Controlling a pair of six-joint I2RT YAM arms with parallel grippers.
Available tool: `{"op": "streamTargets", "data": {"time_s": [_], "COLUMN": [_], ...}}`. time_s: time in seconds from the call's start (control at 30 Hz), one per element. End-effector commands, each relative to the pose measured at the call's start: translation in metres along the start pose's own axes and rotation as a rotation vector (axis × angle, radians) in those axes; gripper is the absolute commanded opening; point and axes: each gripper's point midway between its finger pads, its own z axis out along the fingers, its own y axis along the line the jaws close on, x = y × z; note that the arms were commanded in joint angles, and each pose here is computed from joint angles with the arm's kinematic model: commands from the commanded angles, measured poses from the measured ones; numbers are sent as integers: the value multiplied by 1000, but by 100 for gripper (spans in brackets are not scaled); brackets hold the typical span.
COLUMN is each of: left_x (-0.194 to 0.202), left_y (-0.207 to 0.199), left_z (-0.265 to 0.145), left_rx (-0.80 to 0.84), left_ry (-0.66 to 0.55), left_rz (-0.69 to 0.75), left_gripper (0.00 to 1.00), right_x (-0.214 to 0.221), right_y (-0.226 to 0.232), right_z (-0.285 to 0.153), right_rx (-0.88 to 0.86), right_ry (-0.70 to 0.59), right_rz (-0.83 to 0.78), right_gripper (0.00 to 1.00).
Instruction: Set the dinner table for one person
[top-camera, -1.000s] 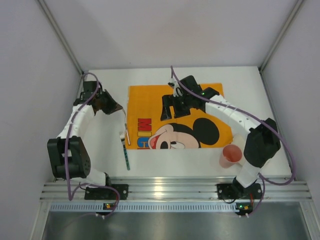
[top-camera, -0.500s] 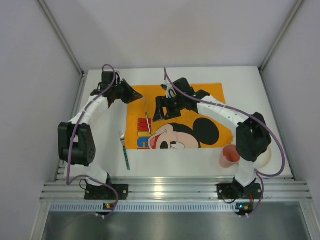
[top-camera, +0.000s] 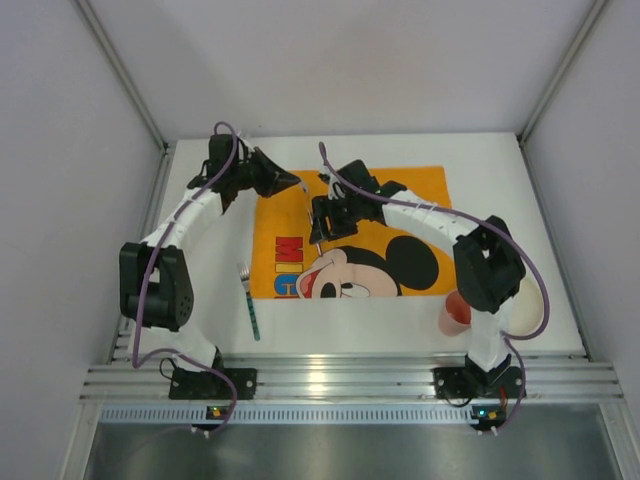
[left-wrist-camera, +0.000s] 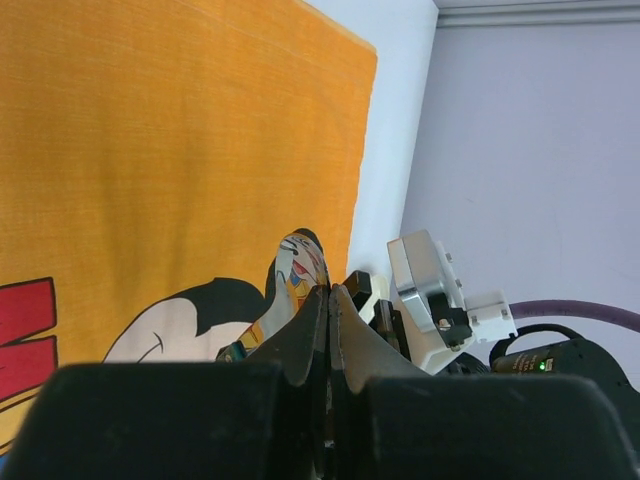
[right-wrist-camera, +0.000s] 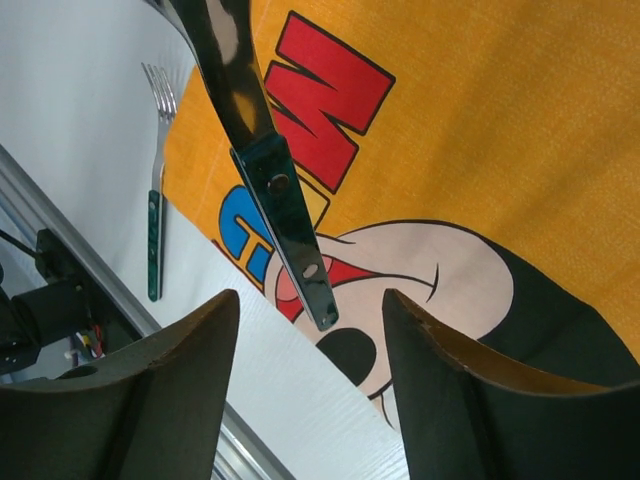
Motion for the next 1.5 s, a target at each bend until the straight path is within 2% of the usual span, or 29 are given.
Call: {"op": "streamTargets", "data": {"time_s": [0.0, 0.27, 0.3, 0.5, 0.7, 0.73, 0.77, 0.83, 0.87, 0.9, 1.0, 1.17, 1.23, 1.3, 1.4, 1.43, 1.47], "left_x": [-6, 1, 2, 6, 7, 7, 8, 9, 10, 9, 11, 7, 6, 3, 12, 9, 17], "left_y": [-41, -47, -48, -55, -56, -54, -53, -51, -48, -47, -39, -25, -10, 4, 40, 59, 77], "left_z": [-7, -8, -8, -11, -11, -10, -10, -11, -12, -12, -14, -24, -30, -38, -50, -54, -61], "left_rx": [120, 184, 187, 232, 246, 243, 236, 228, 214, 206, 171, 116, 58, -9, -179, -270, -349], "left_ry": [-13, 17, 23, 39, 46, 47, 50, 49, 47, 42, 41, 19, 10, -21, -8, -29, -1], "left_rz": [17, 4, 3, 15, 35, 36, 34, 50, 60, 65, 78, 115, 109, 168, 222, 226, 231], "left_gripper": [0, 0, 0, 0, 0, 4, 23, 46, 62, 73, 93, 97, 97, 98, 98, 97, 97], "right_x": [-27, -27, -27, -25, -31, -30, -30, -28, -27, -24, -17, -6, 2, 11, 22, 25, 27], "right_y": [23, 24, 23, 22, 16, 5, -1, -24, -32, -49, -85, -140, -166, -186, -213, -221, -226], "right_z": [-3, 1, 1, -2, -13, -15, -17, -27, -31, -39, -59, -92, -108, -118, -130, -134, -136], "right_rx": [-39, -43, -41, -32, 12, 48, 67, 127, 148, 184, 282, 471, 572, 644, 774, 819, 843], "right_ry": [-80, -78, -76, -81, -120, -127, -131, -142, -147, -150, -167, -172, -158, -121, -53, -38, -22], "right_rz": [-67, -78, -80, -88, -84, -69, -53, -13, 3, 32, 86, 144, 174, 184, 173, 169, 162], "right_gripper": [59, 33, 24, 1, 0, 0, 0, 0, 0, 0, 0, 0, 0, 0, 0, 0, 0]}}
